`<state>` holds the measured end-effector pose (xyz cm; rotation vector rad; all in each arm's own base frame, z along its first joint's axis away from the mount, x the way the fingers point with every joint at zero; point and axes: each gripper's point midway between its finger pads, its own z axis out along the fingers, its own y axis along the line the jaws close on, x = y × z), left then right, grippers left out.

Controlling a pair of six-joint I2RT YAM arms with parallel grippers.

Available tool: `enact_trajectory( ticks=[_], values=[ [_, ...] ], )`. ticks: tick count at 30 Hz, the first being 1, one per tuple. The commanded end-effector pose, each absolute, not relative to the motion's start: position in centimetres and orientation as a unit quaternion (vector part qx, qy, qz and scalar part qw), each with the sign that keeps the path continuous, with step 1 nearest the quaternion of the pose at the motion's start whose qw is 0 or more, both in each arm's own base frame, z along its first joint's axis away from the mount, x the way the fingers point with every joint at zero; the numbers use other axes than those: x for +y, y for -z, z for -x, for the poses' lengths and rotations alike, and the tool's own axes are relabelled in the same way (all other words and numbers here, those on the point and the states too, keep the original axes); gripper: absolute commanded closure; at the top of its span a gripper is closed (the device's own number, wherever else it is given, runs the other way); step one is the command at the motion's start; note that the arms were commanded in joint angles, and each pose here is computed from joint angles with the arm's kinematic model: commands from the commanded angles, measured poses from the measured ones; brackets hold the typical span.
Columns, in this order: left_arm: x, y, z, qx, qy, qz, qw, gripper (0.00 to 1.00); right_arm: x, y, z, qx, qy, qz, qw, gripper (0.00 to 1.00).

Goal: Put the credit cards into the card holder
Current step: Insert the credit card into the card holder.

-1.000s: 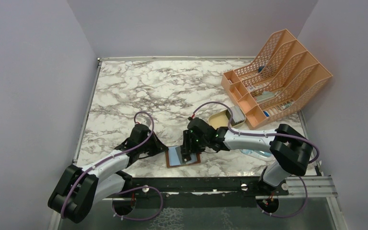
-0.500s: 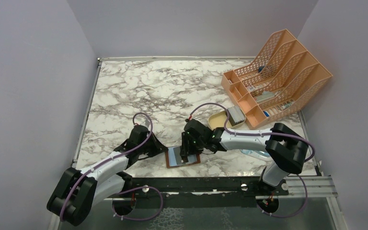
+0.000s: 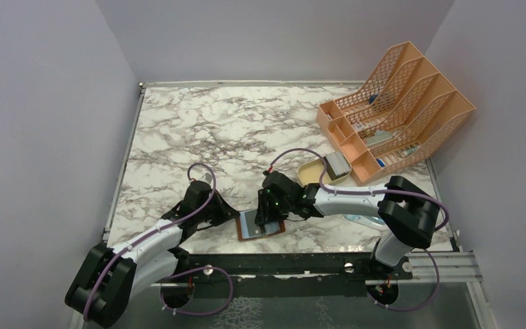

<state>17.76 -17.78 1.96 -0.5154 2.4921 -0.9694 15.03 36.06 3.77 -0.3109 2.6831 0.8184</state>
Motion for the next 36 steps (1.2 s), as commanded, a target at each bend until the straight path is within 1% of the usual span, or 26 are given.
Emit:
enact_trajectory(
  ticks=[1,4,10,13,18,24,32,36],
  values=[
    [-17.3,-1.4,-17.5,0.897,0.336,0.194,0.211,1.00,38.0,-4.6,-14.5,0.927,-0.321,0.119,0.152,0.64],
    [-17.3,-1.5,-17.6,0.896,0.338,0.194,0.212,1.00,38.7,-5.1,-14.5,0.922,-0.333,0.127,0.155,0.65],
    [-17.5,-1.9,-17.7,0.894,0.343,0.194,0.214,1.00,38.7,-4.6,-14.2,0.923,-0.331,0.130,0.148,0.72],
    [-17.6,-1.9,-17.8,0.894,0.344,0.194,0.214,1.00,38.5,-4.4,-14.2,0.924,-0.328,0.130,0.148,0.74],
    [-17.8,-1.9,-17.7,0.893,0.347,0.191,0.211,1.00,38.1,-4.3,-14.5,0.927,-0.317,0.130,0.153,0.71],
    [-17.8,-2.0,-18.0,0.898,0.342,0.169,0.220,1.00,35.5,-4.2,-15.4,0.941,-0.252,0.134,0.181,0.66],
    [-18.4,-2.7,-19.0,0.905,0.336,0.133,0.225,1.00,32.0,-5.1,-17.2,0.952,-0.158,0.133,0.226,0.66],
    [-18.6,-3.0,-19.4,0.908,0.333,0.120,0.226,1.00,31.0,-5.4,-17.9,0.951,-0.132,0.139,0.242,0.67]
  ],
)
